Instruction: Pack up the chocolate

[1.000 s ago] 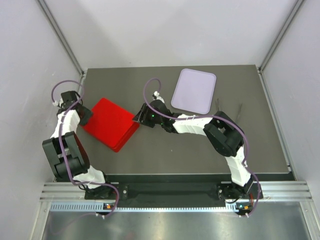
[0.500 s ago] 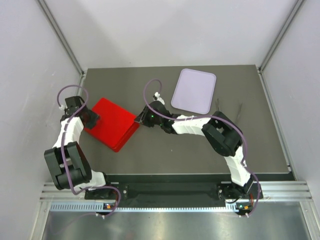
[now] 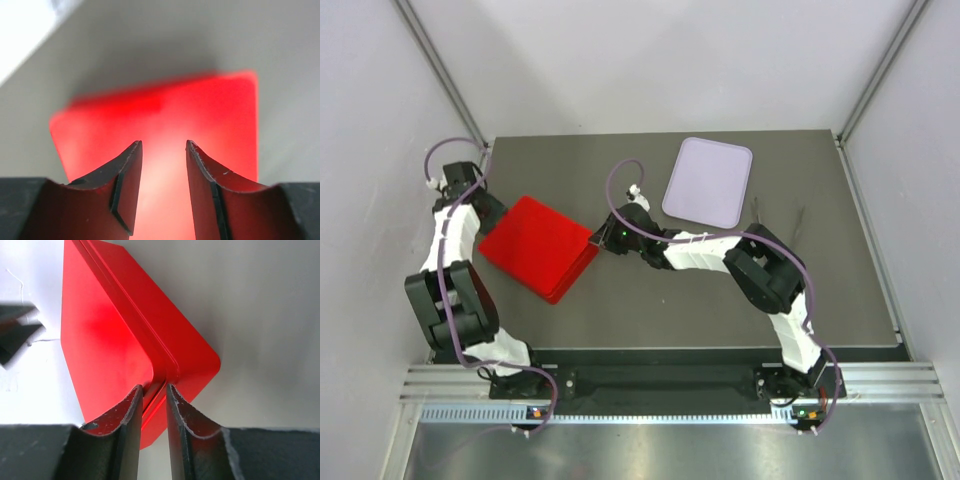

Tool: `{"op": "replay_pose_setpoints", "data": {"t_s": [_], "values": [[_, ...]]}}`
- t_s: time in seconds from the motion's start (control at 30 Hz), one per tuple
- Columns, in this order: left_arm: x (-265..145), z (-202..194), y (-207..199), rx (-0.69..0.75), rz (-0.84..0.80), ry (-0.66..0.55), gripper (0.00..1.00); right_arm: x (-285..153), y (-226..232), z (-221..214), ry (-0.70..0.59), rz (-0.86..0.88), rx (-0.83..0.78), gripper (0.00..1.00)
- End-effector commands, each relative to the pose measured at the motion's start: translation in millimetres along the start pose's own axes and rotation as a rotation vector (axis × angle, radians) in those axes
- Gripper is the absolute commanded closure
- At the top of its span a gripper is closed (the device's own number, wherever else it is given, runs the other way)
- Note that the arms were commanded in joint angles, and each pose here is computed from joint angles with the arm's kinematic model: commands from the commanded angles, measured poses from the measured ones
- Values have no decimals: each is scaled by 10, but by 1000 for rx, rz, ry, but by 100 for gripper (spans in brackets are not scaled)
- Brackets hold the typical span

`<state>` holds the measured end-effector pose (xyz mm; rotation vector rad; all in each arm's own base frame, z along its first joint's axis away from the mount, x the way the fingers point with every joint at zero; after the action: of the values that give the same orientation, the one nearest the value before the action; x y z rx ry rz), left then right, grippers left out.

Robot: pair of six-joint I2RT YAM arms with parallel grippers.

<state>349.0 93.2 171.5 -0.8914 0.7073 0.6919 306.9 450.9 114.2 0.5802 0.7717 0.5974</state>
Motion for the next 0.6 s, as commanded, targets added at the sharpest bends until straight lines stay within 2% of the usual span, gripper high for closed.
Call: {"op": "replay_pose_setpoints", "data": {"t_s": [0.0,0.13,0.2,0.4,0.57], "values": [[6,456,-195,76,25,-172,55,-83,-186,-94,23,-86,-45,76],[249,639,-347,130,26,-202,60,-89,-191,-102,28,-74,-60,75],[312,725,-392,153,46,-209,66,-90,-186,-104,30,-69,-69,75],[783,604,-296,213,135,-105,82,-139,-157,-49,8,-48,-91,73],[916,479,-192,211,172,-49,91,-168,-109,-10,0,-34,-99,71]]}}
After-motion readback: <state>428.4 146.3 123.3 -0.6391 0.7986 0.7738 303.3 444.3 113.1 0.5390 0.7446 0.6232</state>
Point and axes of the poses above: each gripper's point midway between its finger pads, its own x axis out along the fingers, its own y axis along the line the jaws close on, z = x × y, the point moved 5 cm from there along -x, back along the fingers, and after that the axes turned 13 degrees about -x, right-handed, at the moved point
